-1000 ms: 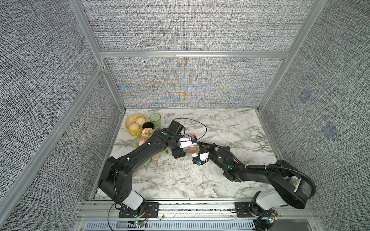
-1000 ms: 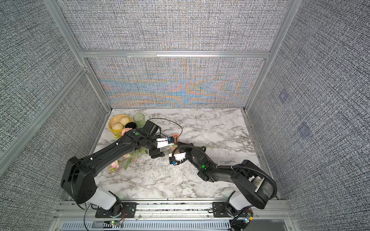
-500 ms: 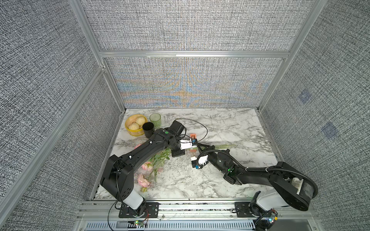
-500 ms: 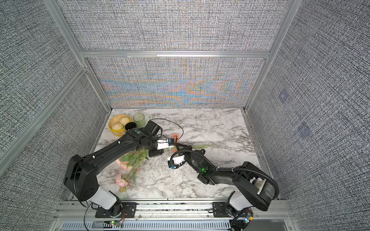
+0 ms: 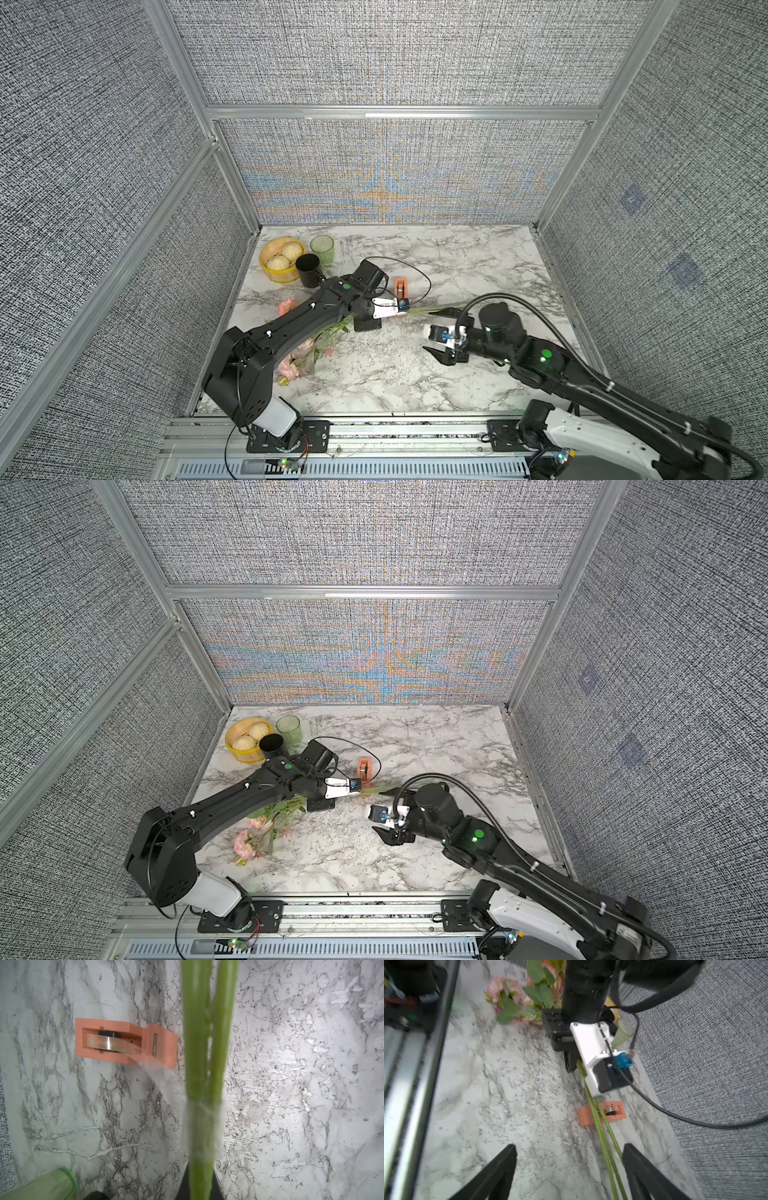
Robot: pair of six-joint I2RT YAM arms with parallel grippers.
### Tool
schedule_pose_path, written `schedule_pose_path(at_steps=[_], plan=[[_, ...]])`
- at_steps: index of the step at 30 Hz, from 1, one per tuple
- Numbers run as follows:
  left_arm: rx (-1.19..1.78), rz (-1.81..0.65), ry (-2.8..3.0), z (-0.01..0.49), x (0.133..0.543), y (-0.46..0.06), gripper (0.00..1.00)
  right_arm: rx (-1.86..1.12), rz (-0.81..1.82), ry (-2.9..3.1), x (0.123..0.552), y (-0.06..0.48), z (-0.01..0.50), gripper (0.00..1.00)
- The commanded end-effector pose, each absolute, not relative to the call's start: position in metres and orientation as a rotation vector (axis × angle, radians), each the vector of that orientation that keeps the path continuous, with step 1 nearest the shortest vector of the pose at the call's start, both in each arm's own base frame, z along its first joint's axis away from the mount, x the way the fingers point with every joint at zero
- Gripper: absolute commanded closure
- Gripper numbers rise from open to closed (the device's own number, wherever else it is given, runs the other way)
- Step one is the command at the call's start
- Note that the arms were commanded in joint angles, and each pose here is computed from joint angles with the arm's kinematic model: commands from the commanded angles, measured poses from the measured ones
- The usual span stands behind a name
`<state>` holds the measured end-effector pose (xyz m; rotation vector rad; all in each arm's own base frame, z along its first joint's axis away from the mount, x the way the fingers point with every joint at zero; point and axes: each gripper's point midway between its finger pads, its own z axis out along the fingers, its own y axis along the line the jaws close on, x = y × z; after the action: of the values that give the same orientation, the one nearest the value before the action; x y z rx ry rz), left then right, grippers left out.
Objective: Wrap bouquets with tape
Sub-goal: Wrap the tape around the bouquet.
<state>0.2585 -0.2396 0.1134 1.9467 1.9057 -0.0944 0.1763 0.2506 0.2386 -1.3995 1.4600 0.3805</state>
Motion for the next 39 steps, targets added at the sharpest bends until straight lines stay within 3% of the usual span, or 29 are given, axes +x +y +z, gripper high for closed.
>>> schedule_pose_path(at_steps=[1,4,8,15,24,39], plan=[[1.975,-0.103,1.816,0.115,0.251,-0.247,1.00,-1.119,0.625,1.655,0.167,0.237,0.261,0.08],[2.040,-0.144,1.797,0.109,0.229,-0.250,1.00,-0.643,0.608,1.743,0.214,0.203,0.306,0.05],[2.127,-0.188,1.816,0.096,0.207,-0.247,1.00,-0.087,0.655,2.093,0.279,0.169,0.287,0.08],[2.216,-0.165,1.947,0.063,0.203,-0.239,1.00,0.348,0.900,2.252,0.328,0.174,0.240,0.14],[2.279,-0.173,1.934,0.048,0.201,-0.241,1.00,0.392,1.293,2.388,0.336,0.245,0.161,0.26],[2.314,-0.189,1.958,0.054,0.197,-0.244,1.00,0.373,1.437,2.495,0.325,0.303,0.098,0.39]])
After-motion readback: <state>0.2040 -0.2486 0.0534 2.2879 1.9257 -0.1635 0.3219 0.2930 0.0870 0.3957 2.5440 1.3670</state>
